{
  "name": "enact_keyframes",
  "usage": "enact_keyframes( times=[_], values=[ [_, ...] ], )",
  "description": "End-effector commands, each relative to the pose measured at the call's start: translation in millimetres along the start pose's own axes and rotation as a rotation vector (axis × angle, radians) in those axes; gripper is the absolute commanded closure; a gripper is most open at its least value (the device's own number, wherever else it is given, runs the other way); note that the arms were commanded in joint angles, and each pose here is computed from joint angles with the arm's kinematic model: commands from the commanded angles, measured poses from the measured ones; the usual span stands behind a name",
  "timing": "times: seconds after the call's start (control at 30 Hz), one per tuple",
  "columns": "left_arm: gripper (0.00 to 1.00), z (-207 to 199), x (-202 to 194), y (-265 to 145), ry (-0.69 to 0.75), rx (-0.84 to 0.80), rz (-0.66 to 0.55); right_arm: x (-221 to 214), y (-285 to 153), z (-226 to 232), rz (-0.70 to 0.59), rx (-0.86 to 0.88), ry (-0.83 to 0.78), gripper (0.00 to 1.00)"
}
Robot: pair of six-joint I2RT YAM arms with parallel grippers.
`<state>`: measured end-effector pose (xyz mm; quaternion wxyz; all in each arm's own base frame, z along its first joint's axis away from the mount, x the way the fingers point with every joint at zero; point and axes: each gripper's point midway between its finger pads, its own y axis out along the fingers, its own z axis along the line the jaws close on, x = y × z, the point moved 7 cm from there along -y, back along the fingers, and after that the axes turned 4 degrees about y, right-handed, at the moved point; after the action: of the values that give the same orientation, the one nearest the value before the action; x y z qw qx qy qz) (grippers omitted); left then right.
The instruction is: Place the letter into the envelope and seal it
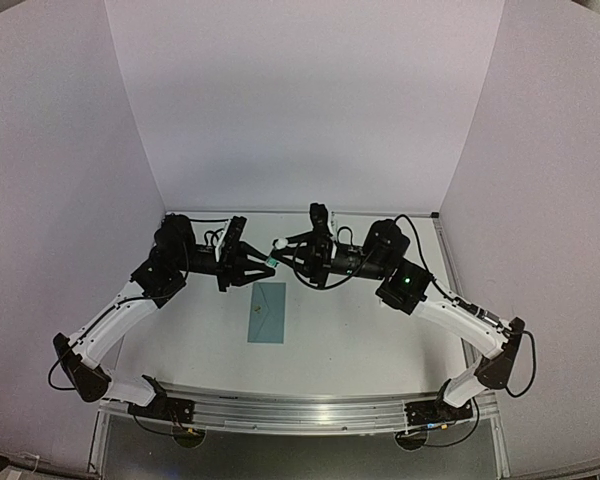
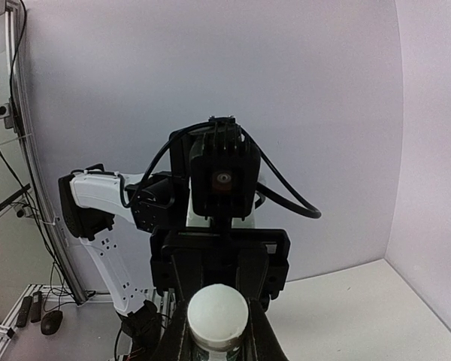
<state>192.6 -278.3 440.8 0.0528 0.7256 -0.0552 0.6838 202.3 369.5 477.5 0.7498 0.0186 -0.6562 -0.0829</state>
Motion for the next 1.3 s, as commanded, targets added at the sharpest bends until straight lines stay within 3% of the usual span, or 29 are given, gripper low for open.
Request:
enact_keyframes(
  times=[0.0, 0.2, 0.3, 0.37, 0.57, 0.73, 0.97, 1.27],
  values=[
    [1.0, -4.6, 19.8, -2.3, 0.098, 0.021, -0.049, -5.0, 6.5, -3.6, 0.0, -0.012, 0.018, 1.0],
    [0.99, -3.0, 13.9, -3.4, 0.121, 0.051, -0.02, -10.0, 8.5, -6.3, 0.008, -0.022, 0.038, 1.0],
    [0.82, -3.4, 15.0, -3.9, 0.137, 0.055, -0.028, -11.2, 8.8, -7.1, 0.01, -0.027, 0.04, 1.0],
    [0.77, -2.9, 16.3, -3.9, 0.148, 0.06, -0.034, -11.3, 9.1, -7.6, 0.01, -0.028, 0.043, 1.0],
    [0.73, -1.6, 16.0, -2.4, 0.139, 0.056, -0.036, -11.0, 10.0, -8.1, 0.007, -0.036, 0.047, 1.0],
    [0.8, -3.3, 12.3, -2.6, 0.114, 0.049, -0.019, -9.4, 9.0, -7.4, 0.002, -0.036, 0.045, 1.0],
    [0.64, -5.6, 0.6, -5.0, 0.102, 0.049, 0.039, 2.8, 1.9, -2.6, -0.031, -0.044, 0.018, 1.0],
    [0.7, -5.7, 6.8, -4.7, 0.106, 0.048, 0.007, -0.6, 4.2, -4.2, -0.024, -0.041, 0.031, 1.0]
  ],
)
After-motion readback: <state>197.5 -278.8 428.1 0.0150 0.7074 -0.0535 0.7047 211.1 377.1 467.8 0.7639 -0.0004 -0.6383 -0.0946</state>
